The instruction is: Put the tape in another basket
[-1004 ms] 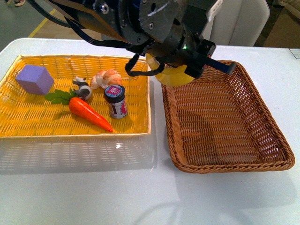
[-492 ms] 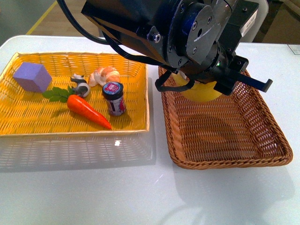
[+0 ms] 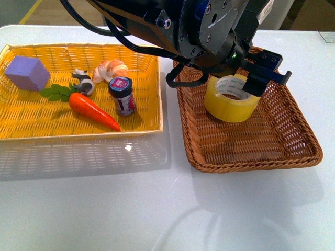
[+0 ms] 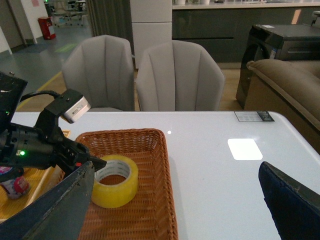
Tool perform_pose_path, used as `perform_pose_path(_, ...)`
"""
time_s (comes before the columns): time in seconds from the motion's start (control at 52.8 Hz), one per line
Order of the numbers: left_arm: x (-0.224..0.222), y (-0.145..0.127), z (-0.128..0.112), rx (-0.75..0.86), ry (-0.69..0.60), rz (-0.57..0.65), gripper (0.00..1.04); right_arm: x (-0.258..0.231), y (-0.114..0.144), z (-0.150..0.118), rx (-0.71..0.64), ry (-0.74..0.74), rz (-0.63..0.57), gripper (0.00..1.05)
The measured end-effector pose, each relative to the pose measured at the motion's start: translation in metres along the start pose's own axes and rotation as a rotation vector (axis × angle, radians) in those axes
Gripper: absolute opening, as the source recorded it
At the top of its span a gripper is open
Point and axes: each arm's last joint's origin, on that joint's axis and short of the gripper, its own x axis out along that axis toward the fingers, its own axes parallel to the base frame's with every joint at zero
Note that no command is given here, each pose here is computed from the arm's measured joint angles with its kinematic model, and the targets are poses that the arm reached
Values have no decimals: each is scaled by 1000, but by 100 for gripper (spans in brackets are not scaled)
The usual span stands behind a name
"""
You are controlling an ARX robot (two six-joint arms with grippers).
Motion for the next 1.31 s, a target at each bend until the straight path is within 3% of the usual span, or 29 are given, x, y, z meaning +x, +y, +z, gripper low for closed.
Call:
perform_pose_path(0.17,-6,5,-5,-17,-8,25,98,0,0,0,0,0,0,96)
perform_pose_path(0.322,-31,23,-3,-75,-56,95,96,0,0,0,0,0,0,96)
perform_pose_path(0.53,-94,83,6,-188,-167,298,96,0,0,0,0,0,0,96)
perform_pose_path(0.758,-176,131,-19,-286,-243,502,96,0,0,0,0,0,0,96)
perform_pose_path(0.833,-201,138,-35,-255,-410,688,84,0,0,0,0,0,2,96)
perform_pose_path(1.004,-264,126,-73,-211,-642,783,57,0,0,0,0,0,0,96)
perform_pose_path(1.307,-296,98,-122,-201,-625,773,5,0,0,0,0,0,0,96)
